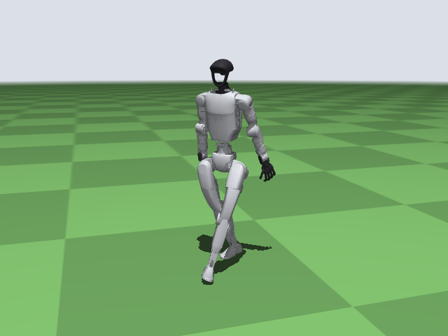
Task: Kungfu
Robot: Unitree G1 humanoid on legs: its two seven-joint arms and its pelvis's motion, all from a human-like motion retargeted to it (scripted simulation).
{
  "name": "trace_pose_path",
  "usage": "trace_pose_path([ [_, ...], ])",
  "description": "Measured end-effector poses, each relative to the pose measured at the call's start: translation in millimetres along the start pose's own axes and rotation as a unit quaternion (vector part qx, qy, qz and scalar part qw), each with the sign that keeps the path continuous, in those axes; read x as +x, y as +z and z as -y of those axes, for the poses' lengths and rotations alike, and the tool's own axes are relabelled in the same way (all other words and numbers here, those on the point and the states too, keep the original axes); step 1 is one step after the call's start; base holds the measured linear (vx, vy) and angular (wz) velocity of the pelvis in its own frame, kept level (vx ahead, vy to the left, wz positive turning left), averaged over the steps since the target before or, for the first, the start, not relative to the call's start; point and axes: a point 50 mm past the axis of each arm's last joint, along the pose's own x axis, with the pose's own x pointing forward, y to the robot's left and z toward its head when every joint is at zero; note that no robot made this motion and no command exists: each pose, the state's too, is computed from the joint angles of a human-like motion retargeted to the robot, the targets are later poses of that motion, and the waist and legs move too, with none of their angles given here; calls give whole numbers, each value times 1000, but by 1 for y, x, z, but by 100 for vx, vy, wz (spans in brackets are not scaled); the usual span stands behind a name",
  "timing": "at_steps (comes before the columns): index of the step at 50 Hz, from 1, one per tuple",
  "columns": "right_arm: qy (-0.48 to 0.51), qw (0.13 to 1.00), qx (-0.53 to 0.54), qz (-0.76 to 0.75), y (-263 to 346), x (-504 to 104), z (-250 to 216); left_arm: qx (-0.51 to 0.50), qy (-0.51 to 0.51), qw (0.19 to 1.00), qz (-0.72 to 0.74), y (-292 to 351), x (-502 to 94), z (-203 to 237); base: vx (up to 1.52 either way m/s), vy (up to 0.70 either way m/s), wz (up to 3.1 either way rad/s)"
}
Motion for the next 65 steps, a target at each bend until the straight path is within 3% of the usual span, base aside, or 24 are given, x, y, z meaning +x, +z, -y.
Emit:
trace_pose_path([
  [7,-1,987,-107,-116,-59,-4,-9,-70,-38,994,-72,-38,-3,10,83,-23,-47],
  [15,13,992,-96,-79,-47,0,-16,-129,52,988,68,51,-4,-67,52,-30,24],
  [20,-27,995,-78,-56,-36,1,-10,-53,85,970,222,138,-30,-111,62,36,227],
  [25,-32,995,-92,-7,-2,3,-8,38,181,916,355,209,-82,-159,36,-14,254],
  [32,-84,982,-171,3,11,1,5,157,262,851,428,252,-125,-173,33,-36,199],
  [35,-78,979,-187,-19,6,2,3,170,256,859,409,247,-114,-163,24,-43,120],
  [40,-50,985,-159,-37,2,2,1,131,159,926,318,207,-67,-127,18,-43,114],
  [45,-34,988,-152,-22,26,0,6,-22,18,989,147,130,-23,-83,0,-31,159],
  [52,-87,984,-149,52,60,-7,23,-178,-135,973,-60,3,-5,-17,5,-15,57],
  [57,-106,983,-129,78,66,-6,17,-129,-158,968,-144,-52,-11,9,9,-9,108],
  [62,-127,979,-98,125,73,-6,9,-24,-130,986,-105,-32,-6,-19,-16,-2,8],
  [65,-161,978,-108,79,48,-4,14,10,-91,993,-69,-8,-3,-38,18,10,127],
])
